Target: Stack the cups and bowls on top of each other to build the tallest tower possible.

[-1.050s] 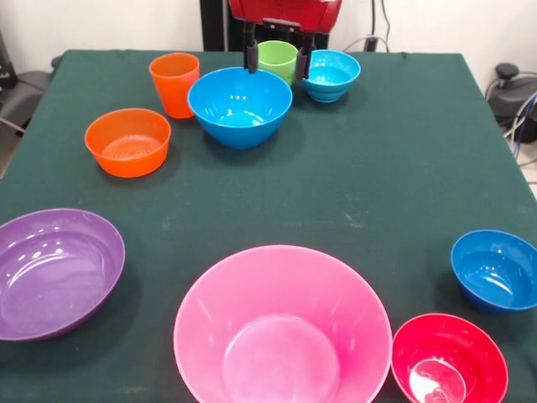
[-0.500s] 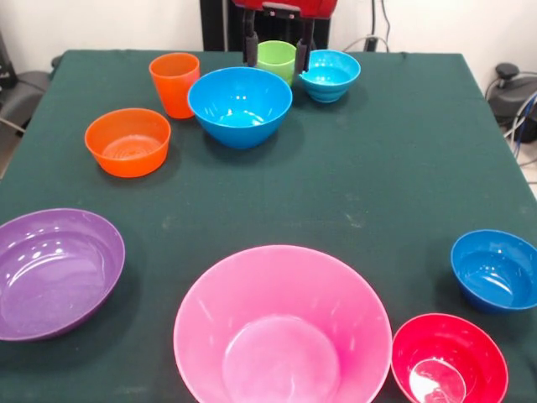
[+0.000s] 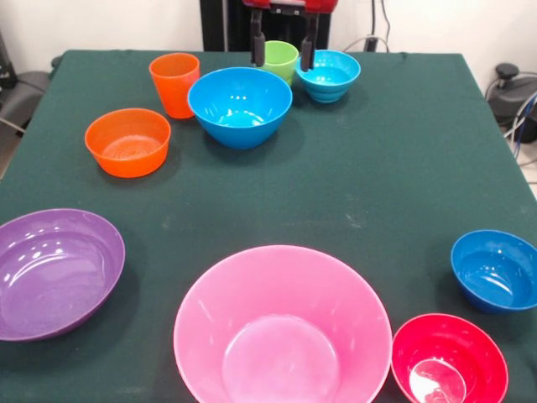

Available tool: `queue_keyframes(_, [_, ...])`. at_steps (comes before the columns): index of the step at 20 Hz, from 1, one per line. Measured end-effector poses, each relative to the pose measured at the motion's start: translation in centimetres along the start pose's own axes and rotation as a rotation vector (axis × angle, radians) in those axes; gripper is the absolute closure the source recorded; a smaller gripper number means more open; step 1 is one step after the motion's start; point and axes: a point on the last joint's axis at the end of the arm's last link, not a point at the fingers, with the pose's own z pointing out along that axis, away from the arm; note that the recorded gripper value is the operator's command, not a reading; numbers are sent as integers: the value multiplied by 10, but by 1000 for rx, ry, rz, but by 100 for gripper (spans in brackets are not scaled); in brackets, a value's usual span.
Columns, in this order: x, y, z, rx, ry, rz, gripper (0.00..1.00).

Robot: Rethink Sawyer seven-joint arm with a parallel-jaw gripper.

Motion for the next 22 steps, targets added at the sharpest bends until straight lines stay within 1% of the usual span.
queue_keyframes(3, [4, 2, 7, -4, 14, -2, 0])
queue_keyframes(5, [2, 3, 13, -7, 26, -1, 0])
queue_keyframes(6, [-3, 4, 21, -8, 42, 1, 0])
queue_keyframes(9, [-14, 4, 31, -8, 69, 8, 0])
queue_keyframes(14, [-42, 0, 55, -6, 137, 32, 0])
queue_keyframes(17, [-52, -3, 66, -8, 161, 44, 0])
queue_keyframes(22, [-54, -4, 68, -9, 162, 46, 0])
